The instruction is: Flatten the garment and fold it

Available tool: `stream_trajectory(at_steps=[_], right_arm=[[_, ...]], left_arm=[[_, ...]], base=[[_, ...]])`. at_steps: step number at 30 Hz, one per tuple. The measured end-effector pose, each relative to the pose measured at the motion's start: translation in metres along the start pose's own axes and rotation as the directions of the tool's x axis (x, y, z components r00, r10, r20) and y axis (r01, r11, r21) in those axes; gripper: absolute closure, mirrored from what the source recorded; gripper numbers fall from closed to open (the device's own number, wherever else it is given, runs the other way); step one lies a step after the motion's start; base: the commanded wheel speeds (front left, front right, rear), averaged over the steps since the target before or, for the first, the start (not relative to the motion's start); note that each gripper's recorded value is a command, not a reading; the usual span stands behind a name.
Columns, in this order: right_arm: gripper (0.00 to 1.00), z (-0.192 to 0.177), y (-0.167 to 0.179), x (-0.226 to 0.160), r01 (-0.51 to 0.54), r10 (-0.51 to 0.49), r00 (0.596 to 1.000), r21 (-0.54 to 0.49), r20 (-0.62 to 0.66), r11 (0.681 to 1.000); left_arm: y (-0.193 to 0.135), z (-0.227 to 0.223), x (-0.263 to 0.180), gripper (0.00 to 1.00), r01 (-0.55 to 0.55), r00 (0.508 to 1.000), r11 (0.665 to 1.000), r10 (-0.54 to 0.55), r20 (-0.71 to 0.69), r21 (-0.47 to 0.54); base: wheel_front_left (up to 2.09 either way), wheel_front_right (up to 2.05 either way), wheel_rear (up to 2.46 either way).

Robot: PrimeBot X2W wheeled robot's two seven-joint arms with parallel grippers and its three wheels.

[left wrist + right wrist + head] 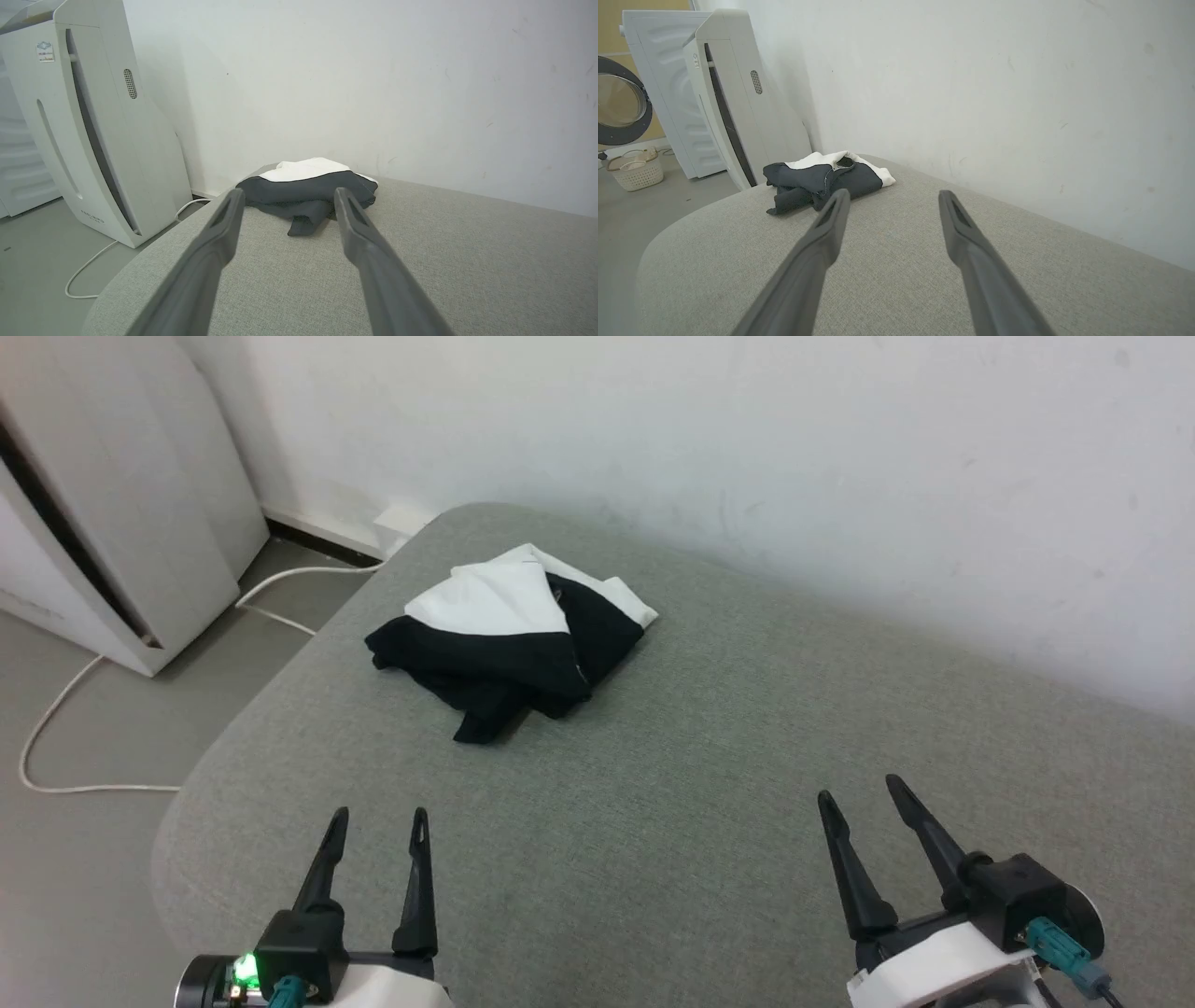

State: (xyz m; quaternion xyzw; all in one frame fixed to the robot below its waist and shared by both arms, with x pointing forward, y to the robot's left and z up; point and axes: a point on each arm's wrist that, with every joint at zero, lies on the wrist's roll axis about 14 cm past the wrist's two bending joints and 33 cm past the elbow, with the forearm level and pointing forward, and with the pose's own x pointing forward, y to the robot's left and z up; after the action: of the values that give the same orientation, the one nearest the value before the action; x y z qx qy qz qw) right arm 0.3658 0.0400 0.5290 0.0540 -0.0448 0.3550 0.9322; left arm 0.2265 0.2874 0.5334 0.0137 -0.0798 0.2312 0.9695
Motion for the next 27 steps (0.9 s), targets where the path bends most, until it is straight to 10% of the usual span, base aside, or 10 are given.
stream_trajectory(at_steps=[27], right_arm=[[0.0,-0.012,0.024,0.009,-0.079,0.079,0.997,0.039,-0.008,0.996]], left_arm=[[0.022,0.002,-0.014,0.0,-0.079,0.997,0.997,0.079,0.017,0.006]], base=[[0.0,0.0,0.0]])
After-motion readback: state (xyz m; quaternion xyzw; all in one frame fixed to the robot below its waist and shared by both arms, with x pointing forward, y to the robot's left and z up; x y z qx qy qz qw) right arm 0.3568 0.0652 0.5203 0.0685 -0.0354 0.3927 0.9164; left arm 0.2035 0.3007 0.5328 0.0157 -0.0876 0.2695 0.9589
